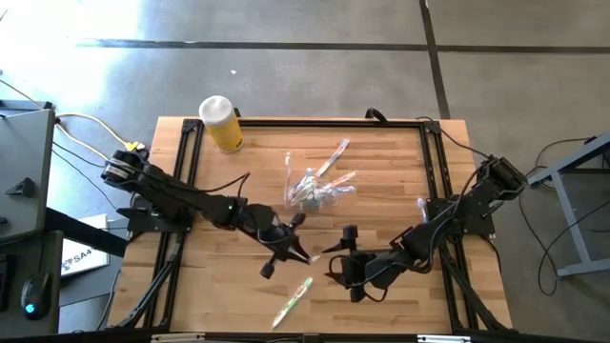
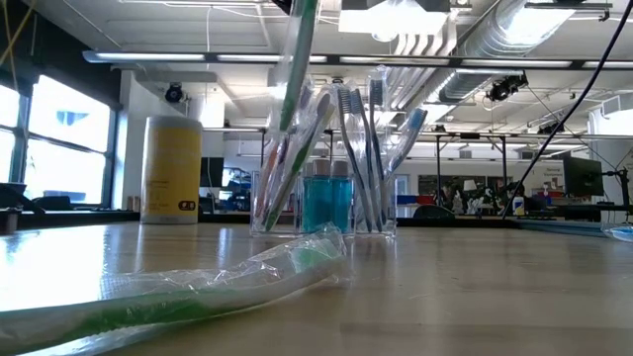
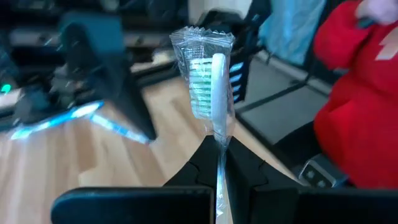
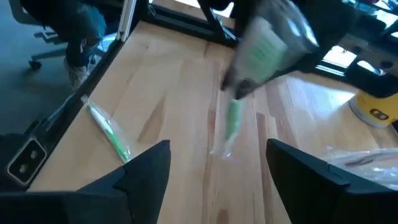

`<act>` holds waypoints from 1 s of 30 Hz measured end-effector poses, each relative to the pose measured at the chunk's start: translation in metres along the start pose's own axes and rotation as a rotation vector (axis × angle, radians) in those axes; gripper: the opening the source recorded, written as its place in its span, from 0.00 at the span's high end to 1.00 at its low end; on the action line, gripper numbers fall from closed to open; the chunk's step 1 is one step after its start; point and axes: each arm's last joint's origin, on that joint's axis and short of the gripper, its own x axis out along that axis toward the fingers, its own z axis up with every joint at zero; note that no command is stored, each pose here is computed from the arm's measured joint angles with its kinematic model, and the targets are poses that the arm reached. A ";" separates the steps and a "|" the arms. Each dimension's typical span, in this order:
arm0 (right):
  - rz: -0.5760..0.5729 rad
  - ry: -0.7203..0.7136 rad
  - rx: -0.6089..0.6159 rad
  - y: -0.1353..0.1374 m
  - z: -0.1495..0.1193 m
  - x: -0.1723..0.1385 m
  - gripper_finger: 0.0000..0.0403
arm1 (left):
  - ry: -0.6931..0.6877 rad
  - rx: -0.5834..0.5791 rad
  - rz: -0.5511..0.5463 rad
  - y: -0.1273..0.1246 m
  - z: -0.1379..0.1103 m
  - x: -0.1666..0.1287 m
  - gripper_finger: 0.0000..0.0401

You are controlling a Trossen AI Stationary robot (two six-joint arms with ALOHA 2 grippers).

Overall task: Pick & Place toothbrushing station
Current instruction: Put the green toothbrush into the transparent organizer

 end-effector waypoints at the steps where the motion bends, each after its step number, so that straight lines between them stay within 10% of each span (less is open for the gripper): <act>1: 0.000 -0.005 0.003 0.000 0.001 0.000 0.36 | -0.024 0.004 -0.015 0.000 -0.001 0.001 1.00; 17: 0.245 -0.034 0.018 0.004 0.004 0.004 0.36 | -0.091 -0.005 -0.070 0.000 -0.013 0.016 1.00; 30: 0.167 -0.058 -0.029 0.005 0.003 0.014 0.36 | -0.091 -0.011 -0.067 0.000 -0.013 0.016 1.00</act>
